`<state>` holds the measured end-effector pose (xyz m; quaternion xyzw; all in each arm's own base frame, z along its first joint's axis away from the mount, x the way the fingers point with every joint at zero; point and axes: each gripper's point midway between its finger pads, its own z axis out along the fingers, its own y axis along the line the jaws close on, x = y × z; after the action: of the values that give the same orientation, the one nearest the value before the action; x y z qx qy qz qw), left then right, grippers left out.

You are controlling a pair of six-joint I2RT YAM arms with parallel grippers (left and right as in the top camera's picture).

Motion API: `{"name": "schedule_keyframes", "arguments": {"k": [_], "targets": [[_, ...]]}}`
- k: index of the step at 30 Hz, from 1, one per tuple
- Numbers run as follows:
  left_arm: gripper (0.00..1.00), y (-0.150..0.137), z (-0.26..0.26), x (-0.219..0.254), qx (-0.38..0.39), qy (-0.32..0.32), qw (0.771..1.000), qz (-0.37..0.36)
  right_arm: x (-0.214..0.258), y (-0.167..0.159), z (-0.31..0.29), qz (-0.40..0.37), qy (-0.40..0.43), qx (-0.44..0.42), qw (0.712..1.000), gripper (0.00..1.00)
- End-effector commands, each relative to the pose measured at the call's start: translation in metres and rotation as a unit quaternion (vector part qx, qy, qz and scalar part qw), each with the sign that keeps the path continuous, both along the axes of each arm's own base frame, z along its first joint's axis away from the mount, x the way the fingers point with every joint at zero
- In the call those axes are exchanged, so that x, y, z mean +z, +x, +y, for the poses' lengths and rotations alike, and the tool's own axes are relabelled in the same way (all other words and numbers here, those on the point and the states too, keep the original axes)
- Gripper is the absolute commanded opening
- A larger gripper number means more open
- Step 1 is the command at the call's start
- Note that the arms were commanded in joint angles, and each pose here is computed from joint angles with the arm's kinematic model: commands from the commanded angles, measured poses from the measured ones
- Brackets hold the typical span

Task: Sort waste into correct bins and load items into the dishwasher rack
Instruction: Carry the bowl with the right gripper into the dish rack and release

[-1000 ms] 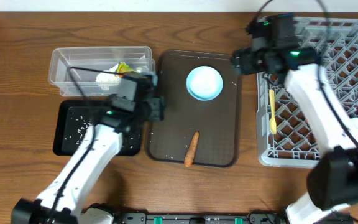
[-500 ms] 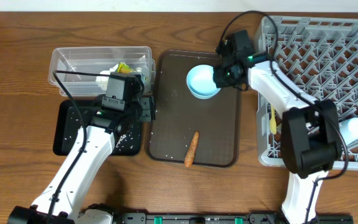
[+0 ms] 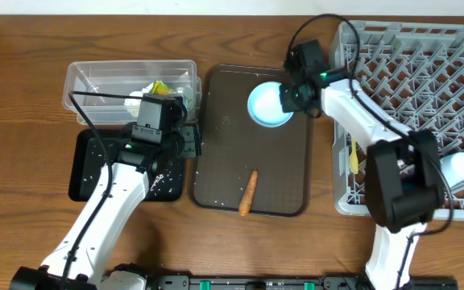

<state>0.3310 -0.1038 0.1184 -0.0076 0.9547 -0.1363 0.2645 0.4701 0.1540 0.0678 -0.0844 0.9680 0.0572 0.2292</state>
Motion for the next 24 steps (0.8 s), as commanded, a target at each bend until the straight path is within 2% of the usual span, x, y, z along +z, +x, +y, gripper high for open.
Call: {"name": "schedule_keyframes", "arguments": {"k": [1, 5, 8, 11, 15, 18, 24], "targets": [[0.58, 0.001, 0.001, 0.006, -0.002, 0.002, 1.0, -0.008, 0.106, 0.024, -0.041, -0.138, -0.059, -0.021, 0.988, 0.01], [0.58, 0.002, 0.001, 0.006, -0.002, 0.002, 1.0, -0.008, 0.166, 0.028, -0.094, -0.215, -0.174, -0.038, 0.96, 0.01], [0.58, 0.002, 0.001, 0.006, -0.002, 0.001, 1.0, -0.009, 0.205, 0.027, -0.148, -0.247, -0.29, -0.089, 0.92, 0.01], [0.58, 0.002, 0.001, 0.007, -0.002, 0.001, 1.0, -0.01, 0.233, 0.021, -0.203, -0.242, -0.408, -0.142, 0.869, 0.01], [0.59, 0.002, 0.001, 0.006, -0.002, 0.001, 1.0, -0.01, 0.228, 0.021, -0.254, -0.162, -0.531, -0.086, 0.828, 0.01], [0.59, 0.002, 0.001, 0.006, -0.002, 0.001, 1.0, -0.01, 0.221, 0.017, -0.291, -0.117, -0.571, -0.104, 0.806, 0.01], [0.59, 0.002, 0.001, 0.006, -0.002, 0.001, 1.0, -0.01, 0.183, 0.015, -0.338, -0.056, -0.58, -0.111, 0.805, 0.01]]}}
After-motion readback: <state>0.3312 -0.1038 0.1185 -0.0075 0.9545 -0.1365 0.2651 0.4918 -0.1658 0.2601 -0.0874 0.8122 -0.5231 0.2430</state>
